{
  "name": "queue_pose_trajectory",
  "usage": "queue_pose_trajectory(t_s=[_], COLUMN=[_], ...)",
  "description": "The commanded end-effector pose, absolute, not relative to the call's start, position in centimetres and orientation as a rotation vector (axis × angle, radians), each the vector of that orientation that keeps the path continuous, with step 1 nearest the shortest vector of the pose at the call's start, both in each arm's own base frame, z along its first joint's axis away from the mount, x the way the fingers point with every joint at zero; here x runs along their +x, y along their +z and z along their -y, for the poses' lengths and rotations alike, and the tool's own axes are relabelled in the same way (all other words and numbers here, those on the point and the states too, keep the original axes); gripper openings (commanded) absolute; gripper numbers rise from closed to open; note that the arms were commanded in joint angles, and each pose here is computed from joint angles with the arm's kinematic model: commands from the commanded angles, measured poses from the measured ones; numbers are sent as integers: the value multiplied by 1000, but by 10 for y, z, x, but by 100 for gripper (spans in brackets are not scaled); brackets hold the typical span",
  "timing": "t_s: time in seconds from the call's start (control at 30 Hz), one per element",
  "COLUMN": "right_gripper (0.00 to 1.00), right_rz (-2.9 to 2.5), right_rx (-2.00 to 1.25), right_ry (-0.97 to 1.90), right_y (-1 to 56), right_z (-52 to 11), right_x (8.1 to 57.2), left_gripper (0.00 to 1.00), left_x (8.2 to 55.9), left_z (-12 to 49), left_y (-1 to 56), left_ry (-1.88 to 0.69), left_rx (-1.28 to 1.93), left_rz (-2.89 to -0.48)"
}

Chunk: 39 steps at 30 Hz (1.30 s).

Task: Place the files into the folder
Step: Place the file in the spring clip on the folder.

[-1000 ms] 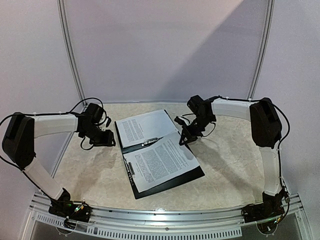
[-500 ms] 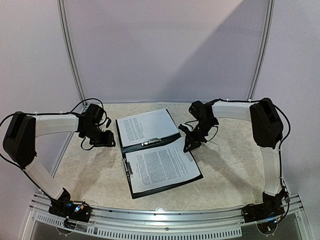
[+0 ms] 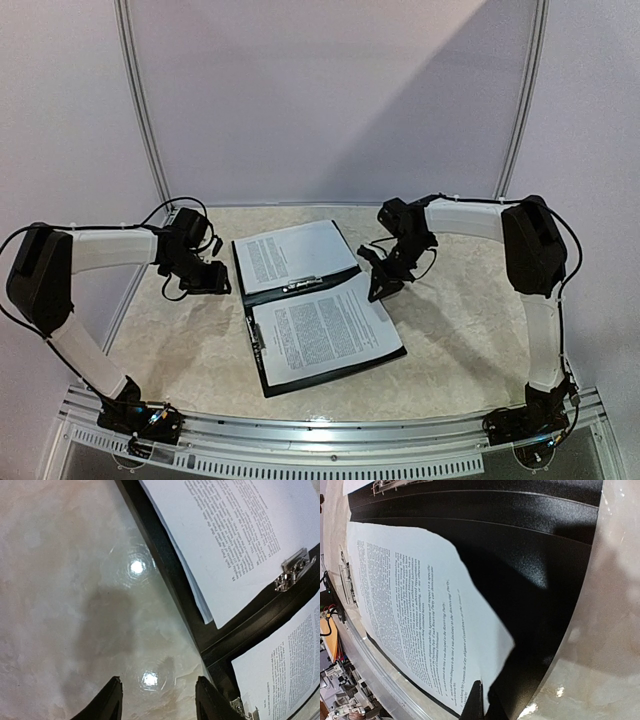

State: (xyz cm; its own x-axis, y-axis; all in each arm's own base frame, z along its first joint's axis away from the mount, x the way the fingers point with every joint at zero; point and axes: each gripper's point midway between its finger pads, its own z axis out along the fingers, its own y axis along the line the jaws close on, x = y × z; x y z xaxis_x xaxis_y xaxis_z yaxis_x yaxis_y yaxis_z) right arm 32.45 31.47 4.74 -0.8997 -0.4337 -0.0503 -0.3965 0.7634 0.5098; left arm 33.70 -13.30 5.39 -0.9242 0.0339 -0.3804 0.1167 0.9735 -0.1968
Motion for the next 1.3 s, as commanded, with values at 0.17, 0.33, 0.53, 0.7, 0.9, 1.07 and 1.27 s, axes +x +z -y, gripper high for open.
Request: queue_pose_trajectory(t_s=[0.17,0.33,0.53,0.7,0.9,1.07,1.27], right_gripper=[0,1,1,1,0,0,0], right_rz=[2894,2861,2839,2813,2816,2820,2817], right_rx=[695,688,693,735,772,790,798], right_ry=[-816,-866,-915,-887,-830,-808,-787], right_y=[57,58,62,59,58,57,53], right_z=[-307,-311,-318,-321,-320,-318,-315], right_x=[337,333,331,324,326,327,326], left_gripper=[50,50,50,50,50,50,50], left_x=[335,336,335,335,336,335,335], left_z=[125,126,126,125,125,125,125], left_y=[44,44,43,42,42,40,39], left_ry=[-281,-285,-286,-285,-285,-289,-292], left_rx=[100,98,99,98,96,96,94], left_rz=[-2759,-2761,-2764,-2766,-2766,-2774,-2778])
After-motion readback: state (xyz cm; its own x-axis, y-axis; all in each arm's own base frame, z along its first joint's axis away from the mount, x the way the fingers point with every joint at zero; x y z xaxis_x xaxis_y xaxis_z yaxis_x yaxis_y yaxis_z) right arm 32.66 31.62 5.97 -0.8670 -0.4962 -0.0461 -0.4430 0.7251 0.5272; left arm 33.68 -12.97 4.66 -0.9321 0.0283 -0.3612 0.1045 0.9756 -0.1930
